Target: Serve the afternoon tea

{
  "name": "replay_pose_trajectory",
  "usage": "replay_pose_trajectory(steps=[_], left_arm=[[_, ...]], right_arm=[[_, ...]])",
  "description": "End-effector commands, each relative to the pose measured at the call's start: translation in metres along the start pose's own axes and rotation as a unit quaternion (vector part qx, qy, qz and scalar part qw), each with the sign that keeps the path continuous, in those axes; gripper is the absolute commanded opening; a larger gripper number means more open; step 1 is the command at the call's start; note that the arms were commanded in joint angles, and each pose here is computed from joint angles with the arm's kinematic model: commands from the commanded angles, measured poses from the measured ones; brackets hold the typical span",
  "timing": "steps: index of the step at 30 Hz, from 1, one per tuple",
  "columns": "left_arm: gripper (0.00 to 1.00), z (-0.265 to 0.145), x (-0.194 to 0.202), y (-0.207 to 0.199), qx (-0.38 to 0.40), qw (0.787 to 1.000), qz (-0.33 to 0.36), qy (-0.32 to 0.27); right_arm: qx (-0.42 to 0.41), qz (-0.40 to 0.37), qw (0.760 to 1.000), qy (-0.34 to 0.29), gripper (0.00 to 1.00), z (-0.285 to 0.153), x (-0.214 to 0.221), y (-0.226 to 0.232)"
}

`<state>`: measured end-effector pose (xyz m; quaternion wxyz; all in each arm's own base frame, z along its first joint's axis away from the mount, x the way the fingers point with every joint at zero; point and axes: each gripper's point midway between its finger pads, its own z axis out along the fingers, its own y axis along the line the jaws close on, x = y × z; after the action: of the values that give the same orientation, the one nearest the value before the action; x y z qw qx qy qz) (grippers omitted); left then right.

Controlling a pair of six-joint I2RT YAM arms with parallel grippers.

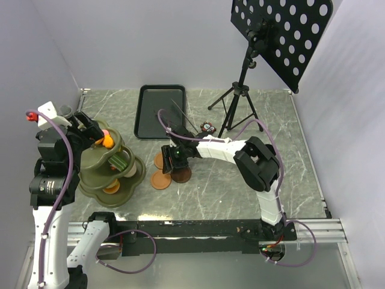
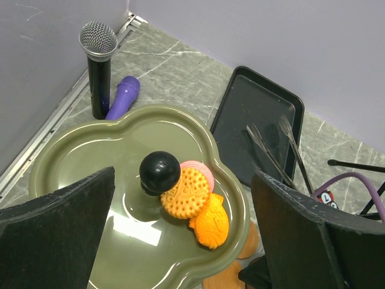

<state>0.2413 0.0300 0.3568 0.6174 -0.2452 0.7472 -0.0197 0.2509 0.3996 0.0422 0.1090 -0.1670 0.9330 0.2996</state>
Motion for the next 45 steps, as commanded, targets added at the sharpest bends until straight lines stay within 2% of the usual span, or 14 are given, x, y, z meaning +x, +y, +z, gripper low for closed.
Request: replay_pose_trajectory(steps=[1, 12, 15, 19, 23, 26, 31, 35, 39, 45], left_arm=[[1.00, -0.009, -0.018, 0.002, -0.004, 1.000, 0.008, -0.026], [1.00, -0.011, -0.018, 0.003, -0.005, 1.000, 0.009, -0.028], [1.00, -0.013, -0.020, 0.004, -0.007, 0.999, 0.010, -0.031], [1.00, -0.012, -0.018, 0.005, -0.008, 0.999, 0.008, -0.030], [1.00, -0.009, -0.018, 0.001, 0.000, 0.999, -0.001, -0.033], [1.00, -0.009, -0.019, -0.002, 0.006, 0.999, -0.007, -0.037], [1.00, -0.009, -0.021, -0.005, 0.014, 0.999, -0.013, -0.038], [1.00, -0.006, -0.022, -0.008, 0.016, 0.999, -0.022, -0.039], [1.00, -0.003, -0.027, -0.013, 0.018, 0.999, -0.031, -0.039], [1.00, 0.001, -0.028, -0.019, 0.025, 0.998, -0.048, -0.031]], right_arm=[[-0.010, 0.000, 1.000, -0.012, 0.62, 0.014, -0.009, 0.008], [-0.003, -0.029, 0.998, -0.056, 0.64, 0.003, -0.028, 0.012], [0.005, -0.050, 0.995, -0.086, 0.69, -0.024, -0.036, 0.017], [0.053, -0.067, 0.986, -0.145, 0.78, -0.085, -0.043, 0.009], [0.148, -0.028, 0.974, -0.167, 0.79, -0.136, -0.032, -0.049], [0.235, 0.009, 0.956, -0.178, 0.78, -0.179, -0.015, -0.111], [0.323, 0.049, 0.925, -0.192, 0.75, -0.243, 0.014, -0.186], [0.350, 0.089, 0.914, -0.182, 0.72, -0.266, 0.039, -0.224], [0.363, 0.099, 0.910, -0.177, 0.67, -0.277, 0.051, -0.245], [0.342, 0.090, 0.920, -0.172, 0.61, -0.275, 0.049, -0.256]])
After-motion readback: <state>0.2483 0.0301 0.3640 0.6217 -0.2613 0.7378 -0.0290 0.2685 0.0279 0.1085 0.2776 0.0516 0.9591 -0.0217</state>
